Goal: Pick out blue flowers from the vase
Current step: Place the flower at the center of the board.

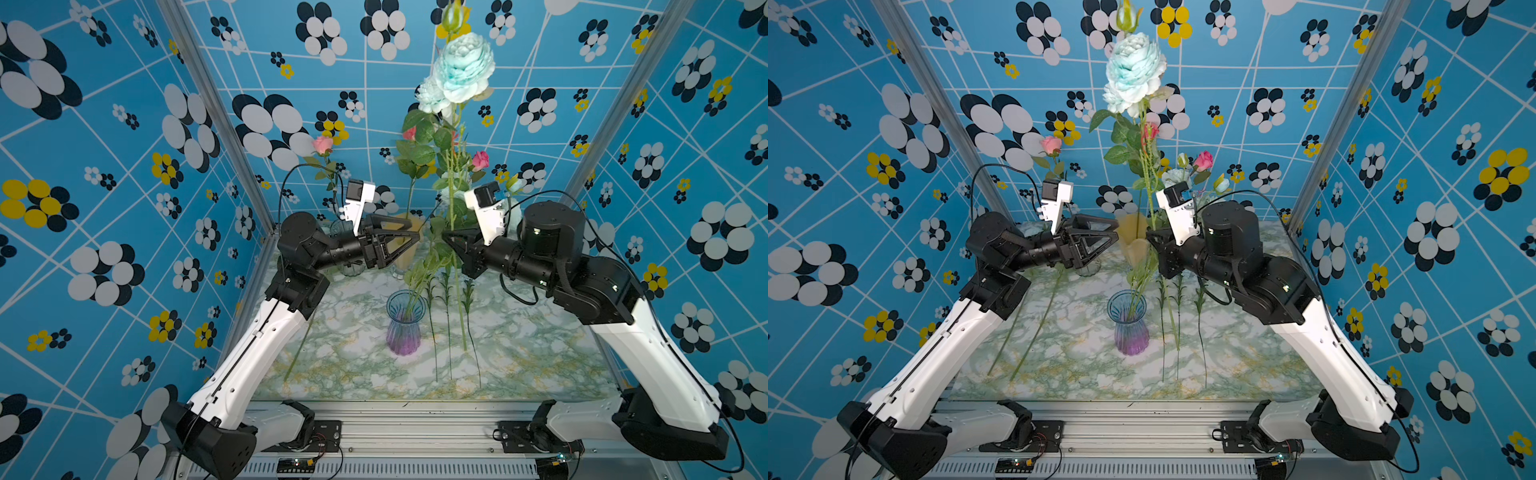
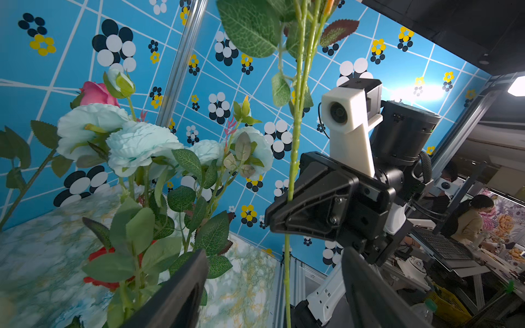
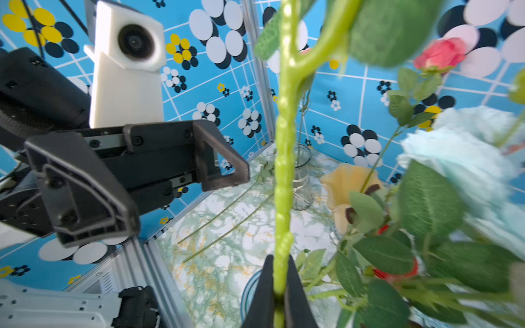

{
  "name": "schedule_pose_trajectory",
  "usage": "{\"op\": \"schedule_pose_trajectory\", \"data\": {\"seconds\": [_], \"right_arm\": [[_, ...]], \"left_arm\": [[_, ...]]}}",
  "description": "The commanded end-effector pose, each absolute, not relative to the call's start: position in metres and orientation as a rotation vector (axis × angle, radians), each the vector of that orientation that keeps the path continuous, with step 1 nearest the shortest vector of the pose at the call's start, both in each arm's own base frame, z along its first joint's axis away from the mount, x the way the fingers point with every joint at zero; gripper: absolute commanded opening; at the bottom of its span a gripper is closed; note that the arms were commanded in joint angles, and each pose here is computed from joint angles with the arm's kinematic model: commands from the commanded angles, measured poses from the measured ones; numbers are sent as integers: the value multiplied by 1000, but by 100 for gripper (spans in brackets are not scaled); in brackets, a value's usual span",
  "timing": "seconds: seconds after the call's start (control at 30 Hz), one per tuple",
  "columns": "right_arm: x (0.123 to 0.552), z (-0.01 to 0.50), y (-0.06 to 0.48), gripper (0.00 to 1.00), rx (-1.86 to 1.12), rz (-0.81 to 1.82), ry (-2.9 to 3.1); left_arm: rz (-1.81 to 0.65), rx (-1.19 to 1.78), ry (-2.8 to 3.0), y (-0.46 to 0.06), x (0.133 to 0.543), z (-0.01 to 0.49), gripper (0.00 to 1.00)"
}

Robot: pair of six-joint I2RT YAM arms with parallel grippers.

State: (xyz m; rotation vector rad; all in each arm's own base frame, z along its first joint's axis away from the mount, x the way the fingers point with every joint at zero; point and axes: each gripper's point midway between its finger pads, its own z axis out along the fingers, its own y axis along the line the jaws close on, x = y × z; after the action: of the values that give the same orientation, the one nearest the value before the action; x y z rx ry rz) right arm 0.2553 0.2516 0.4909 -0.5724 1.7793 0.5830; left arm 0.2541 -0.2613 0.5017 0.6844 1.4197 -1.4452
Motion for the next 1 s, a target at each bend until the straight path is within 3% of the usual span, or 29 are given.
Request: {"op": "schedule_pose_trajectory", "data": {"seconds": [0.0, 0.23, 0.47, 0.97], "right_arm": [[261, 484, 191, 0, -440, 315, 1819], [257, 472, 94, 0, -188, 12, 1864], [286, 396, 28, 0, 49, -98, 2043], [336, 232, -26, 0, 257, -282, 2407]], "left_arm": [[-1297, 640, 1479, -249, 264, 490, 77], [-1174, 576, 1571, -240, 283, 471, 77], [-971, 486, 1729, -222, 307, 428, 75], [-697, 400, 1883, -183, 324, 377, 73]]}}
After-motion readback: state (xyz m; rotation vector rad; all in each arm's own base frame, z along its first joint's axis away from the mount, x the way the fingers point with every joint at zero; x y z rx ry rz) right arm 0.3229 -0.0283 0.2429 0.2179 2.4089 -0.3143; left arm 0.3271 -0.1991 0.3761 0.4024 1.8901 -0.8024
